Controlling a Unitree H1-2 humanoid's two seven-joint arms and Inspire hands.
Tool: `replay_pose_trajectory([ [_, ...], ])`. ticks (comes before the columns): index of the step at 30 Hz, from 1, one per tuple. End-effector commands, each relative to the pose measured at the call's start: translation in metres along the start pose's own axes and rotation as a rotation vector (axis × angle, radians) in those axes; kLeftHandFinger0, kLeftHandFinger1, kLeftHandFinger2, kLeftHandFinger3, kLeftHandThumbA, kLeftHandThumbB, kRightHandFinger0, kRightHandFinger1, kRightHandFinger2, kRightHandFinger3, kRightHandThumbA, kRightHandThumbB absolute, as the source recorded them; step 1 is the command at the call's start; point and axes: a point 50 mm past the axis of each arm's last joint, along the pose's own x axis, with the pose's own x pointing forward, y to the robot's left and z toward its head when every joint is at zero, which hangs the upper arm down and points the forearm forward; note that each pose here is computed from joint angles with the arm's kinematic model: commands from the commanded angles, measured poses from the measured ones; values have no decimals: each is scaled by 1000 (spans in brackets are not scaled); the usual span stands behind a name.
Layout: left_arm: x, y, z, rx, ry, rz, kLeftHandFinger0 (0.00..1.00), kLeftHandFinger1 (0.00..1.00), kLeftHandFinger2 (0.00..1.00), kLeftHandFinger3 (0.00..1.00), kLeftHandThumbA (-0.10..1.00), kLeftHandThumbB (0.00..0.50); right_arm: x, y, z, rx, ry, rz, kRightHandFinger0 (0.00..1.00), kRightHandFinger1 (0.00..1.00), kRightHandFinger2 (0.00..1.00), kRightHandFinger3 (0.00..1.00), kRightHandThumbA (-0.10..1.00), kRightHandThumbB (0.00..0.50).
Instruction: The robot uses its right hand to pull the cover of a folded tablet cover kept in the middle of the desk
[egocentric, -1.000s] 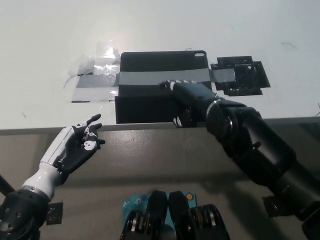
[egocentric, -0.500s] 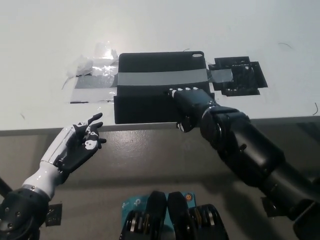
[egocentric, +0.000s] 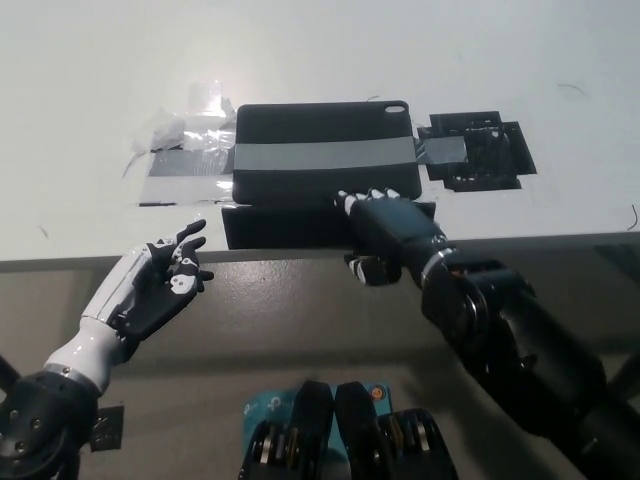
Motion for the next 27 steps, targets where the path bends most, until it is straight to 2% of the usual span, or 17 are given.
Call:
replay_pose_trajectory([
  [1, 4, 4, 13, 25, -46, -11, 763, 962, 1000, 1000, 1000, 245, -8, 8, -4, 101, 15, 54, 1000, 1000, 935, 1000, 573, 492],
  [8, 7, 7, 19, 37, -56, -11, 759, 965, 1000, 1000, 1000, 232, -4, 16, -15, 187, 58, 65, 1000, 1000, 905, 1000, 564, 500],
  [9, 8, 8, 18, 33, -63, -11, 759, 964, 1000, 1000, 1000, 230, -4, 18, -19, 217, 61, 60, 1000, 1000, 876, 1000, 558, 497],
  [10, 9, 8, 18, 31, -60, -16, 760, 964, 1000, 1000, 1000, 229, -3, 20, -23, 247, 64, 60, 1000, 1000, 914, 1000, 558, 500],
  [12, 10, 8, 18, 33, -61, -18, 766, 964, 1000, 1000, 1000, 225, -3, 21, -25, 288, 78, 52, 1000, 1000, 888, 1000, 558, 500],
  [14, 10, 9, 17, 30, -61, -18, 768, 966, 1000, 1000, 1000, 226, -4, 22, -28, 361, 80, 58, 1000, 809, 813, 1000, 525, 500],
  [15, 10, 9, 17, 25, -60, -20, 769, 967, 1000, 1000, 1000, 231, -5, 24, -29, 384, 85, 65, 1000, 802, 824, 1000, 533, 500],
  [17, 9, 9, 16, 26, -61, -25, 765, 966, 1000, 1000, 1000, 228, -10, 30, -36, 482, 82, 93, 897, 748, 821, 1000, 496, 500],
  [18, 10, 9, 16, 26, -60, -26, 763, 966, 1000, 1000, 1000, 228, -10, 30, -37, 485, 83, 93, 891, 747, 821, 1000, 497, 500],
  [19, 9, 9, 16, 31, -58, -23, 761, 965, 1000, 1000, 1000, 236, -18, 34, -38, 536, 80, 98, 921, 802, 896, 1000, 480, 500],
  [20, 9, 9, 16, 29, -57, -19, 758, 959, 1000, 1000, 1000, 242, -24, 37, -40, 586, 70, 100, 925, 795, 887, 1000, 439, 484],
  [23, 9, 9, 16, 27, -58, -20, 744, 949, 1000, 1000, 1000, 237, -36, 42, -40, 620, 64, 95, 986, 817, 878, 1000, 442, 470],
  [25, 9, 9, 16, 31, -60, -19, 745, 952, 1000, 1000, 1000, 248, -54, 50, -41, 690, 40, 89, 874, 659, 715, 1000, 410, 467],
  [26, 9, 9, 14, 32, -57, -18, 745, 952, 1000, 1000, 1000, 259, -61, 53, -41, 710, 29, 91, 846, 638, 693, 1000, 394, 452],
  [27, 9, 9, 14, 31, -56, -18, 745, 953, 1000, 1000, 1000, 267, -66, 56, -40, 725, 21, 91, 839, 622, 664, 1000, 408, 465],
])
